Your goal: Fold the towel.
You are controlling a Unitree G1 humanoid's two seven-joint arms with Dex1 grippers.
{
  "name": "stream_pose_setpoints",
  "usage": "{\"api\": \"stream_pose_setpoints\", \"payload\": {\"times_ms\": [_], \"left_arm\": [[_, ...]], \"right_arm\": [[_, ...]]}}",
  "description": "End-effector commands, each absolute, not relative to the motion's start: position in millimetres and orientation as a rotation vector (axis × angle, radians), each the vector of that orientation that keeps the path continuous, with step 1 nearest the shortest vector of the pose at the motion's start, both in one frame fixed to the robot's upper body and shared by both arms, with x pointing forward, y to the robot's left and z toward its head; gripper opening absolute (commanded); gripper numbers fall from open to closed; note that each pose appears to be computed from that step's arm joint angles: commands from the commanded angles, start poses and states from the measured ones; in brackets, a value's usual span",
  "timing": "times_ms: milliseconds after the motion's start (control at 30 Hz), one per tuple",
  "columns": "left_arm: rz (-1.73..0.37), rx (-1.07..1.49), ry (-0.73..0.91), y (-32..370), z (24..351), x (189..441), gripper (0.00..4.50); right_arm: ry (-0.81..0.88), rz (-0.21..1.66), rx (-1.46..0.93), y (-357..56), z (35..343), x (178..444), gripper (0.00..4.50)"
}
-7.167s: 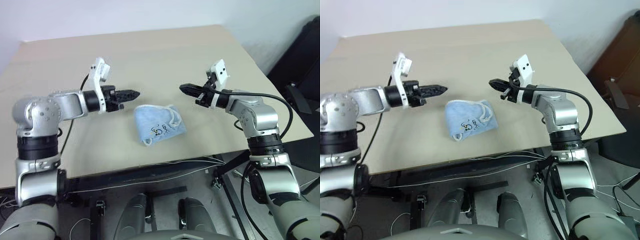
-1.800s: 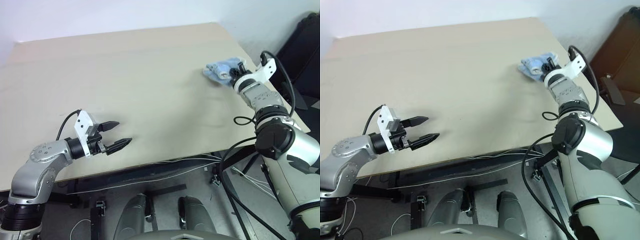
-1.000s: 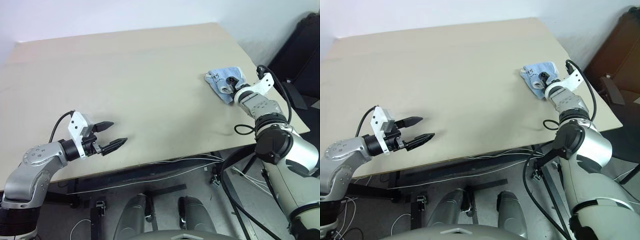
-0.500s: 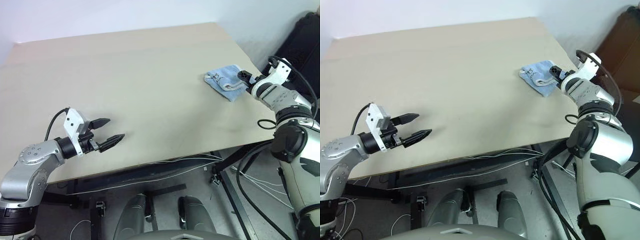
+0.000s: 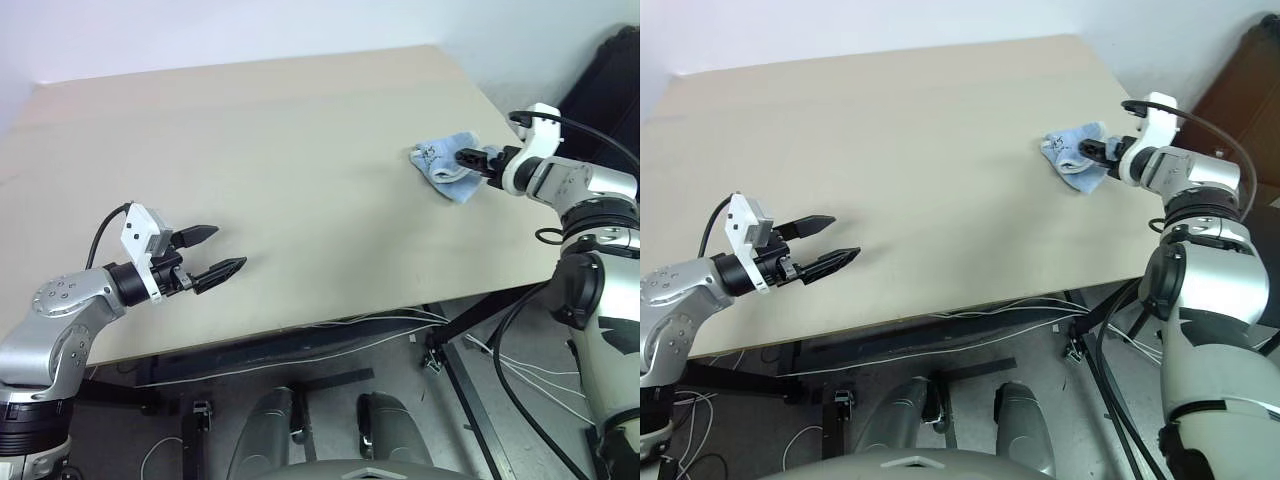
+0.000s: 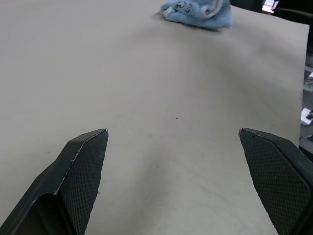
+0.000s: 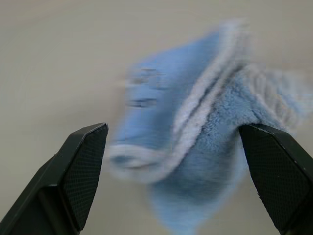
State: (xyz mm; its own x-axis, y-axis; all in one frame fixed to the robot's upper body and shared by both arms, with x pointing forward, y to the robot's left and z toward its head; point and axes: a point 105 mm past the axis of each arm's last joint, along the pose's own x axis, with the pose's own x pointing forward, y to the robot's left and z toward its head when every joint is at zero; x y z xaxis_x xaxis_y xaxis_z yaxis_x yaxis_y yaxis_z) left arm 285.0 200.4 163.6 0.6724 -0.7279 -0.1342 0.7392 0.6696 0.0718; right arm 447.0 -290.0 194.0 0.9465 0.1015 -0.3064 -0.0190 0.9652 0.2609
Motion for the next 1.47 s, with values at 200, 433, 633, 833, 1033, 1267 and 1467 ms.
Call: {"api": "stream_pose_setpoints", "payload": {"times_ms": [200, 433, 633, 833, 1033, 1267, 1467], "left_arm": [[-0.837, 0.155, 0.058, 200, 174, 284, 4.5], [-0.84, 0.148, 0.06, 199, 172, 282, 4.5], [-0.823, 0.158, 0.004, 201, 181, 282, 4.5], [-0.818, 0.176, -0.091, 200, 189, 285, 4.5], [-0.849, 0.221, -0.14, 203, 196, 284, 4.5], [-0.857, 0.207, -0.146, 210, 200, 284, 4.5], [-0.838, 0.189, -0.136, 209, 195, 274, 4.5]], "right_arm": [[0.179, -0.268, 0.48, -349, 217, 435, 4.48], [0.109, -0.309, 0.654, -359, 235, 431, 4.48], [-0.045, 0.153, 0.152, -301, 274, 445, 4.48], [-0.122, 0.545, -0.153, -230, 254, 433, 4.48], [-0.159, 0.93, -0.167, -183, 243, 389, 4.48], [-0.046, 1.154, -0.181, -152, 217, 359, 4.48], [-0.023, 1.229, -0.2, -126, 206, 354, 4.48]]}}
